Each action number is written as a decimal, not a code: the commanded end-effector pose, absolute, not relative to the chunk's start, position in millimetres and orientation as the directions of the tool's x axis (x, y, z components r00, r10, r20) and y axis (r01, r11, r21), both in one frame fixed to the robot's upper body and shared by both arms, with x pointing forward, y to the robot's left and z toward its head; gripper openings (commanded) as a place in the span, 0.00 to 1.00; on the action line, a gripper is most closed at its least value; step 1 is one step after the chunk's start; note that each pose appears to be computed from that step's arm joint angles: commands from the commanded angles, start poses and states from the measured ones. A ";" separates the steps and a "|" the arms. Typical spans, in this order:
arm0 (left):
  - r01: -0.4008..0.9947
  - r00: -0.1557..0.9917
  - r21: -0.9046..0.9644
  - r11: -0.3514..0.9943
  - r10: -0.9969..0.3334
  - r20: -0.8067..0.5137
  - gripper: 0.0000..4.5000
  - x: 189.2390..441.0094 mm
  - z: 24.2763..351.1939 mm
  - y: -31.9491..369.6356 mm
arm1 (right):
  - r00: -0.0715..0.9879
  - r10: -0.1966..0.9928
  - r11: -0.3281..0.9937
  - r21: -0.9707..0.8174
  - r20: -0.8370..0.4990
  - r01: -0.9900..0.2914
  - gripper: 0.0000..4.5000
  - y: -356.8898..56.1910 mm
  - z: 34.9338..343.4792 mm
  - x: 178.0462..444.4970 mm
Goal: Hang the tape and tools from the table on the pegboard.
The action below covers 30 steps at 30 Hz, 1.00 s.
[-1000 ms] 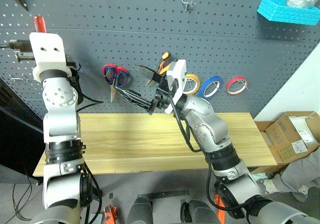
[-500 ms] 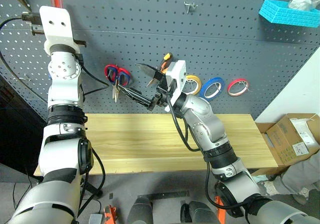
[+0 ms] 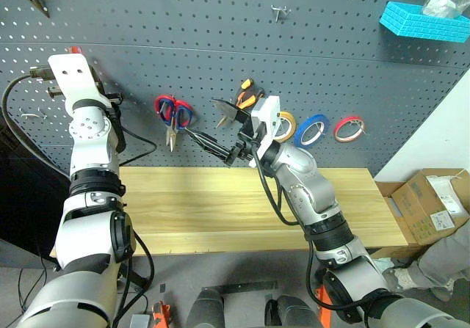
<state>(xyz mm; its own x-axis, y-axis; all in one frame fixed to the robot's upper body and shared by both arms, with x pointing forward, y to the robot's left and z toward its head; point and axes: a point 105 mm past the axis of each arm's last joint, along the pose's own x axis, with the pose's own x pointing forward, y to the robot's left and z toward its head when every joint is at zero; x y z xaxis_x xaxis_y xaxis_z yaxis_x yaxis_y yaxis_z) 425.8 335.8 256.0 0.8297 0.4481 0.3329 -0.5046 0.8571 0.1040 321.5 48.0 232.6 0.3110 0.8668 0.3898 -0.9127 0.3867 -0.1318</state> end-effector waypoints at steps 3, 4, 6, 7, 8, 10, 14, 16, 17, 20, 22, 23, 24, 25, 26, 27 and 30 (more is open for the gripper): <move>-0.512 0.808 0.079 0.856 0.448 0.383 0.27 419.2 269.0 334.3 | 0.298 0.852 0.399 -0.166 0.430 -0.902 1.00 44.3 247.3 317.6; -0.513 0.808 0.078 0.855 0.450 0.381 0.36 418.3 267.2 334.5 | 0.298 0.852 0.400 -0.166 0.431 -0.901 1.00 44.1 247.5 318.0; -0.511 0.809 0.078 0.856 0.449 0.379 0.49 416.7 264.2 333.4 | 0.299 0.851 0.401 -0.167 0.431 -0.901 1.00 44.0 247.8 318.4; -0.510 0.811 0.076 0.857 0.450 0.375 0.56 416.0 262.2 332.4 | 0.299 0.851 0.401 -0.167 0.431 -0.901 1.00 44.0 247.9 318.4; -0.508 0.812 0.072 0.858 0.450 0.371 0.64 415.3 259.8 330.9 | 0.300 0.851 0.402 -0.167 0.432 -0.900 1.00 43.6 248.0 318.6; -0.507 0.814 0.068 0.859 0.451 0.365 0.80 414.3 257.1 328.5 | 0.301 0.850 0.403 -0.167 0.432 -0.900 1.00 42.9 247.8 318.7; -0.507 0.815 0.063 0.860 0.454 0.361 0.99 413.4 256.9 325.7 | 0.300 0.851 0.402 -0.167 0.430 -0.900 1.00 42.3 247.1 318.1; -0.504 0.813 0.054 0.862 0.452 0.365 0.99 412.6 259.4 322.8 | 0.301 0.851 0.403 -0.169 0.430 -0.899 1.00 42.0 247.1 317.6; -0.492 0.816 0.045 0.869 0.443 0.370 0.99 412.4 261.3 319.1 | 0.302 0.851 0.405 -0.171 0.429 -0.898 1.00 41.3 247.2 317.5; -0.361 0.852 0.016 0.932 0.323 0.411 0.99 412.1 269.9 287.2 | 0.320 0.849 0.423 -0.178 0.421 -0.888 1.00 35.7 246.4 317.5; -0.252 0.882 0.018 0.968 0.222 0.416 0.99 409.7 270.1 259.5 | 0.350 0.844 0.451 -0.185 0.406 -0.873 1.00 28.3 244.0 317.5; -0.209 0.895 0.018 0.978 0.184 0.407 0.99 407.9 267.8 248.0 | 0.366 0.841 0.465 -0.187 0.399 -0.865 1.00 24.3 242.2 317.1; -0.160 0.907 0.025 0.987 0.137 0.399 0.99 404.9 264.0 233.7 | 0.395 0.835 0.490 -0.191 0.383 -0.851 1.00 18.5 238.2 317.1; -0.116 0.917 0.036 0.993 0.093 0.387 0.99 401.6 259.3 220.2 | 0.424 0.829 0.513 -0.197 0.364 -0.835 1.00 12.3 233.1 317.0; -0.059 0.929 0.051 0.997 0.036 0.368 0.99 397.8 250.0 204.1 | 0.459 0.822 0.540 -0.208 0.336 -0.815 1.00 4.8 224.5 316.4; -0.011 0.940 0.055 0.998 -0.009 0.342 0.99 393.9 239.4 190.9 | 0.493 0.812 0.565 -0.207 0.311 -0.799 1.00 -2.2 215.9 315.6; 0.058 0.976 0.019 0.998 -0.061 0.211 0.99 384.2 193.8 169.0 | 0.679 0.709 0.705 -0.186 0.192 -0.684 1.00 -33.6 178.3 324.0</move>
